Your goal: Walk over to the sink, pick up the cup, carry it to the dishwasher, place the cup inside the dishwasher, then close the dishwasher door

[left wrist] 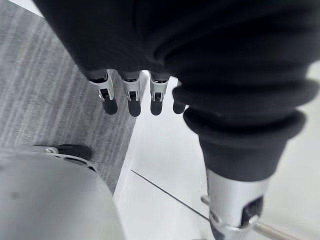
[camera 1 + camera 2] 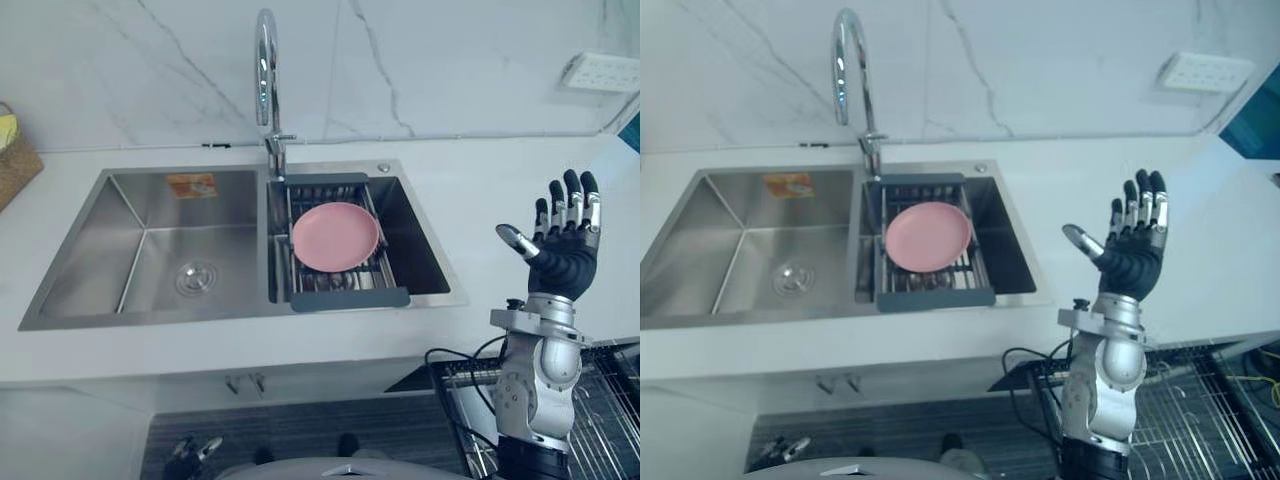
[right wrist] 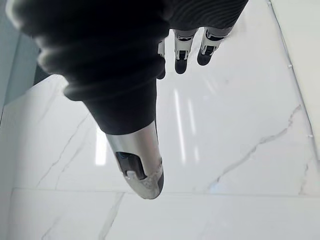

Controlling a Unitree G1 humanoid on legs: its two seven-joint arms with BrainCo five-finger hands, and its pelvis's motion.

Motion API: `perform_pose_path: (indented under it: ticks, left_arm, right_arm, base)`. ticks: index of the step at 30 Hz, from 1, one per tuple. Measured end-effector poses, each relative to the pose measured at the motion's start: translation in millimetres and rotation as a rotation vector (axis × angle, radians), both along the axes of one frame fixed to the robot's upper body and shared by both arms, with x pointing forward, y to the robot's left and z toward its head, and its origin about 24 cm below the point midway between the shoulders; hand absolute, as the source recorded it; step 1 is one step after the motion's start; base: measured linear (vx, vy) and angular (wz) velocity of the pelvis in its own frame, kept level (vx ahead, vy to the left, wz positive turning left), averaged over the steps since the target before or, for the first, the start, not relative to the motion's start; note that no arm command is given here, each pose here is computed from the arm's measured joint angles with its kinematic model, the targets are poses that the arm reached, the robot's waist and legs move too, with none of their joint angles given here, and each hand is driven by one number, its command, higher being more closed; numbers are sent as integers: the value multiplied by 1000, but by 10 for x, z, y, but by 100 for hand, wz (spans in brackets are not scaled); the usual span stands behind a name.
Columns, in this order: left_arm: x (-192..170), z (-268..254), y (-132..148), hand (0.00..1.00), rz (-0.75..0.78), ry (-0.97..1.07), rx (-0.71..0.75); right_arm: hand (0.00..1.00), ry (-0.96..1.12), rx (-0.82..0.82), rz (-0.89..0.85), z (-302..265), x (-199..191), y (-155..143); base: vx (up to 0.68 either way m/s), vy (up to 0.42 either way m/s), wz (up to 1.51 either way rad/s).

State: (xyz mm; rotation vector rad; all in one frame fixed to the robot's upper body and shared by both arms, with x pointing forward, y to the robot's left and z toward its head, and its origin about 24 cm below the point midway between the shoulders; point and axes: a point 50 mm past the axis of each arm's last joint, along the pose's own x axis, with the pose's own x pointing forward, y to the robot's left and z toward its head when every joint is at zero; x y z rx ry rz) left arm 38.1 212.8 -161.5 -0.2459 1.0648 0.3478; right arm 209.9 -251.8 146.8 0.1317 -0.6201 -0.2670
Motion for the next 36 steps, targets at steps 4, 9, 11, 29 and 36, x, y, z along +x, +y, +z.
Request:
perform_pose_path:
  ticks: [4, 9, 11, 29, 36]
  left_arm:
    - [-46, -21, 5, 0, 29, 41, -17]
    - [-53, -25, 45, 0, 29, 56, -11]
    - [-52, -20, 76, 0, 26, 59, -4]
    - [-36, -10, 165, 0, -23, 94, 16]
    - [-36, -8, 175, 0, -40, 102, 22]
  right_arm:
    - [0, 38, -78, -36, -12, 9, 23]
    - [0, 104, -350, -113, 112, 47, 43]
    - [0, 116, -462, -136, 208, 103, 29]
    - [0, 437, -1311, 231, 179, 739, 487]
    - [0, 557, -1378, 314, -5, 828, 490]
  base:
    - [1, -5, 1]
    - [-29, -16, 0]
    - [-50, -19, 1]
    - [-38, -11, 8]
    - [-23, 4, 6]
